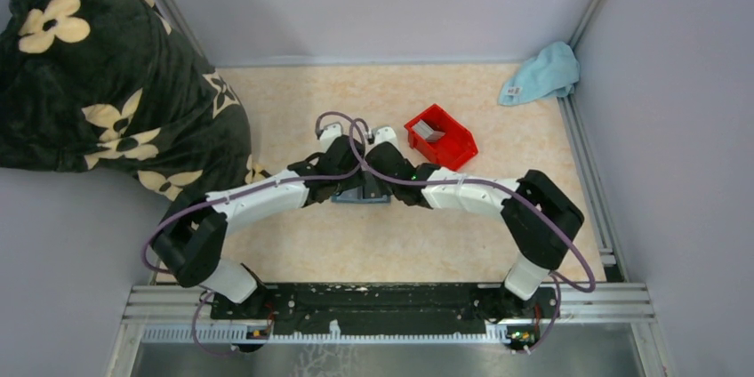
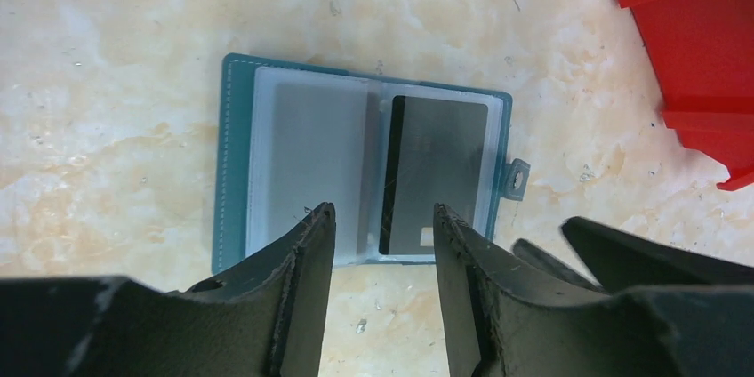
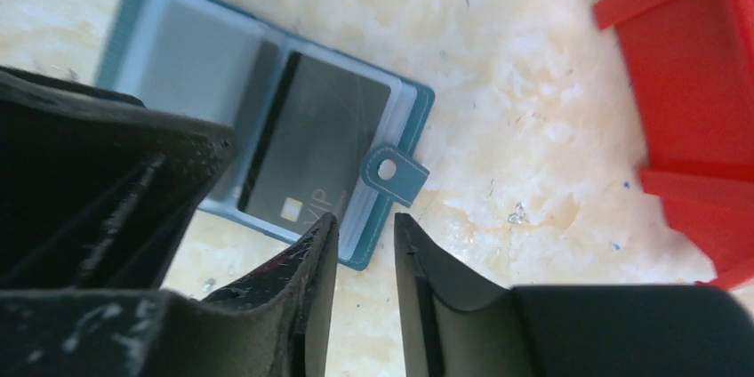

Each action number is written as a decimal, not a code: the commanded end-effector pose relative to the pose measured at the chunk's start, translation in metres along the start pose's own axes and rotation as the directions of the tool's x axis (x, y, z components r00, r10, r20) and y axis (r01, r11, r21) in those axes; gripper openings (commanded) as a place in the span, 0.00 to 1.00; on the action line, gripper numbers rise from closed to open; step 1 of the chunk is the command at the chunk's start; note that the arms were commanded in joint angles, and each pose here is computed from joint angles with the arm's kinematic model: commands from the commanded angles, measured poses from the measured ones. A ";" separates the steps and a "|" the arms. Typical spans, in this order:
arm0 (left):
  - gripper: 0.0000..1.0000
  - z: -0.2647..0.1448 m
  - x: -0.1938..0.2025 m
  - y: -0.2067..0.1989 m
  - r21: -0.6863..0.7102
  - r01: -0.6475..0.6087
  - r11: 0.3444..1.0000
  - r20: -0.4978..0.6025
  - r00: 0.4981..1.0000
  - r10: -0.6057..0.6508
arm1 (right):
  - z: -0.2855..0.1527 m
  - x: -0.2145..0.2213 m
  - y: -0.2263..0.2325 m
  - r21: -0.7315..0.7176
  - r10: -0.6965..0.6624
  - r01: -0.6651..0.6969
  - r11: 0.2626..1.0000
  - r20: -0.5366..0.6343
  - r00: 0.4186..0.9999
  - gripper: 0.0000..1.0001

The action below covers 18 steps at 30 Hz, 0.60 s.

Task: Put the credit cards into the card holder
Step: Insert the credit card into the card holder, then pick up the credit card from the storage box.

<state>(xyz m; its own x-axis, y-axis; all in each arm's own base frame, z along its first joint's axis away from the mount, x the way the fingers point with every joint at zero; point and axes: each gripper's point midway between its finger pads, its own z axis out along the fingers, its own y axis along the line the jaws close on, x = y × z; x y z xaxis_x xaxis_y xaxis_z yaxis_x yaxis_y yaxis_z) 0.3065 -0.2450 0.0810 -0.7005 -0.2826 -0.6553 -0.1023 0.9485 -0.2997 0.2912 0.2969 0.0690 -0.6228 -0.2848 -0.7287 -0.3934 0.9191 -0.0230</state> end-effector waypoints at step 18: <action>0.58 -0.024 -0.012 0.029 0.025 0.124 0.992 0.092 0.988 -0.126 | -0.040 -0.165 -0.120 -0.002 0.098 -0.100 0.995 0.234 0.967 0.59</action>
<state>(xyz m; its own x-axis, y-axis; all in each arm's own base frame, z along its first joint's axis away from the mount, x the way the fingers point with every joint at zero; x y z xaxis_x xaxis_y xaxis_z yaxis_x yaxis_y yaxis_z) 0.2889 -0.2122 0.0798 -0.6604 -0.3614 -0.6582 -0.1683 0.9255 -0.3393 0.3904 0.2228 0.1980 -0.5088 -0.1130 -0.8534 -0.2678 0.9629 0.0321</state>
